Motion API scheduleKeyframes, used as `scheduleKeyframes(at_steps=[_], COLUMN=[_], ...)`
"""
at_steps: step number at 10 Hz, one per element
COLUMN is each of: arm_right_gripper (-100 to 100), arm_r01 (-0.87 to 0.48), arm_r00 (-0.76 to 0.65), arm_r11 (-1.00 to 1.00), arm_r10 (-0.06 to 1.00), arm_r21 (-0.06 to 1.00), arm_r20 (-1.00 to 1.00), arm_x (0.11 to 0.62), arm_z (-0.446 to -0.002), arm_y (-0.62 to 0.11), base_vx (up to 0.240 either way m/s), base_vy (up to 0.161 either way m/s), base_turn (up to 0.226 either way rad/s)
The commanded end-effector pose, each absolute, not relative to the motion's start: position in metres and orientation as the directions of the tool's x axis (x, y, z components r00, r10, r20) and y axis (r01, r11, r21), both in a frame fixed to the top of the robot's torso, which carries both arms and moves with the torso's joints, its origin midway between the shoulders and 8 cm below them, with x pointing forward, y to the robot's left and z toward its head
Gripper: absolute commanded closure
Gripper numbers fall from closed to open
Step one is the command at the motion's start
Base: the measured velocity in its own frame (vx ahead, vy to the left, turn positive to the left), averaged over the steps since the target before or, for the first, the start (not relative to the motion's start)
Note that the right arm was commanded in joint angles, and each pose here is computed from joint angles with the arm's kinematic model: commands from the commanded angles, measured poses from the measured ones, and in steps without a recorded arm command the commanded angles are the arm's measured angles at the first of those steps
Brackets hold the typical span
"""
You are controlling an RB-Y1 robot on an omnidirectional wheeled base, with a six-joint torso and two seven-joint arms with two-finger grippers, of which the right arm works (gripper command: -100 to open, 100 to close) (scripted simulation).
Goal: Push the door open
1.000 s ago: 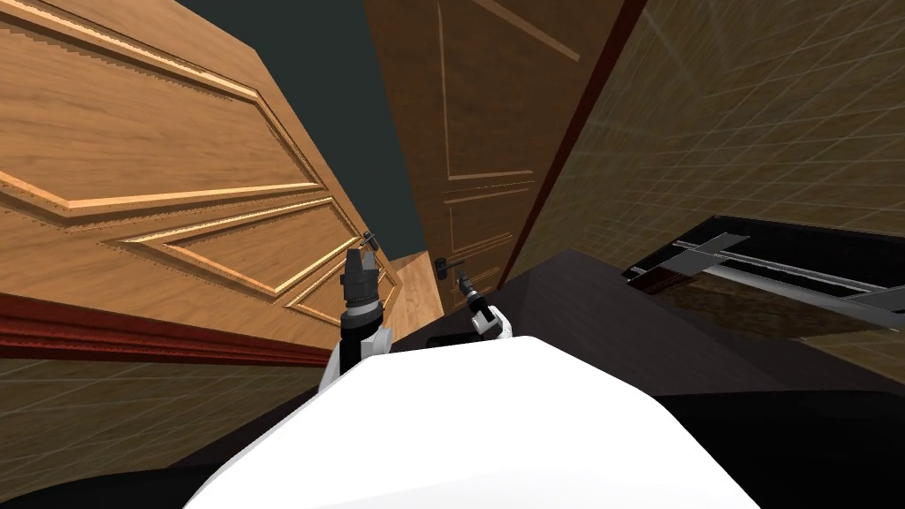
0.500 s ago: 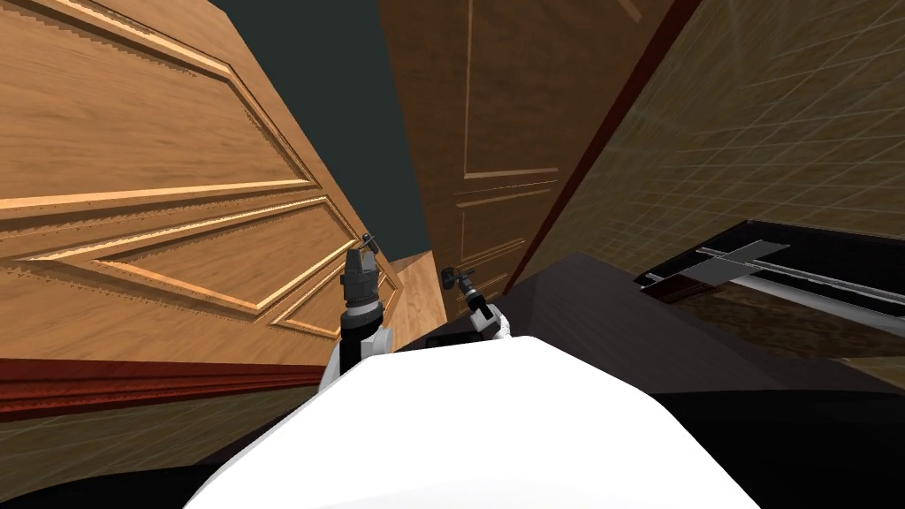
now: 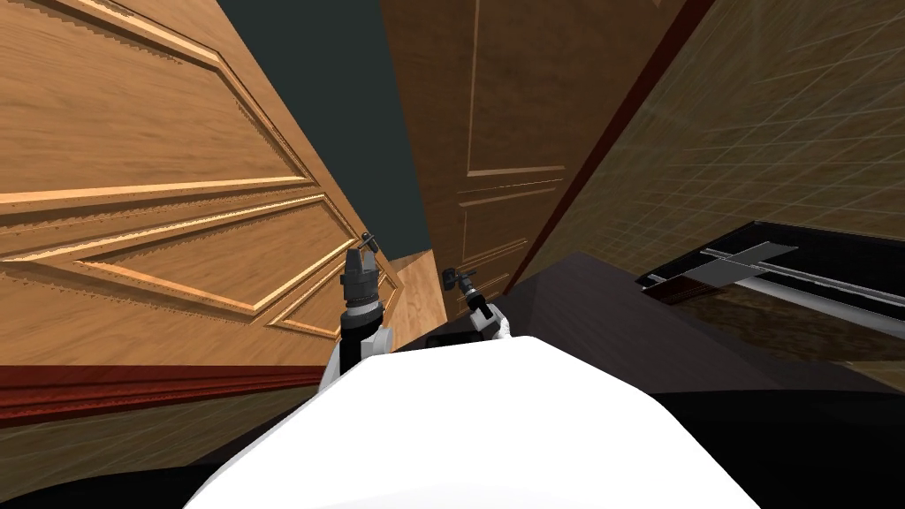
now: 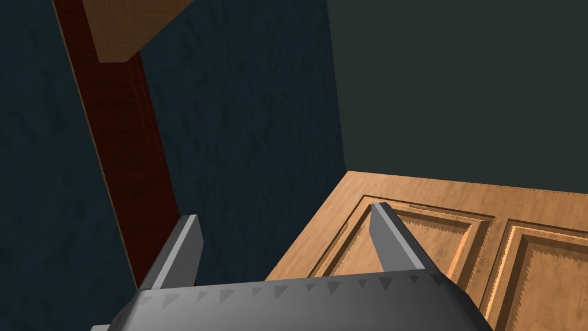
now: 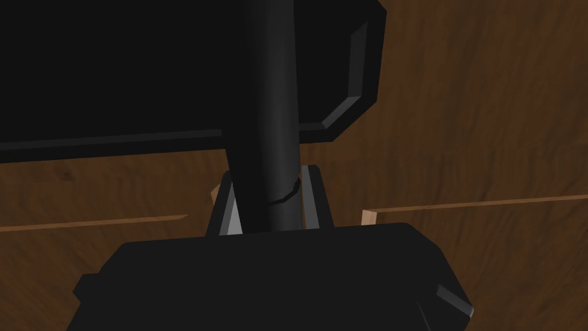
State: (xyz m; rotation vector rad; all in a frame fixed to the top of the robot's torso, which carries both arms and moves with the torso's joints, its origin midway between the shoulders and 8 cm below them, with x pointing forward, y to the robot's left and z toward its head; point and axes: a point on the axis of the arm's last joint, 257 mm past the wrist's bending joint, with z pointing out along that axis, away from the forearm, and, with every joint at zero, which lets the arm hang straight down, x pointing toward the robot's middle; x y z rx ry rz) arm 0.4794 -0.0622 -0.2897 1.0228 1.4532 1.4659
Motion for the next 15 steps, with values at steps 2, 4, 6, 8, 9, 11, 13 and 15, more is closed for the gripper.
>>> scheduleKeyframes(at_steps=[2,4,6,8,9,11,13,15], arm_right_gripper=[100,100,100,100,100,100,100,100], arm_r01=[0.001,-0.006,-0.007,-0.008,-0.008,-0.008,-0.009,-0.009], arm_r00=[-0.339,-0.324,-0.302,-0.282,-0.274,-0.258,-0.240,-0.222], arm_r11=[-0.005,0.005,0.016,0.024,0.027,0.032,0.036,0.039], arm_r10=[0.941,0.946,0.953,0.959,0.961,0.966,0.970,0.974], arm_r21=[1.000,1.000,1.000,1.000,1.000,0.999,0.999,0.999], arm_r20=[0.005,-0.006,-0.017,-0.025,-0.028,-0.033,-0.037,-0.040], arm_x=[0.478,0.483,0.488,0.492,0.494,0.497,0.500,0.503], arm_z=[-0.293,-0.291,-0.292,-0.292,-0.293,-0.293,-0.293,-0.293], arm_y=[-0.063,-0.072,-0.086,-0.098,-0.102,-0.111,-0.120,-0.129], base_vx=[0.000,0.116,0.161,0.159,0.161,0.108,0.085,0.087], base_vy=[0.000,0.076,0.101,0.115,0.127,0.105,0.078,0.097], base_turn=[0.000,-0.040,-0.057,-0.058,-0.066,-0.043,-0.046,-0.073])
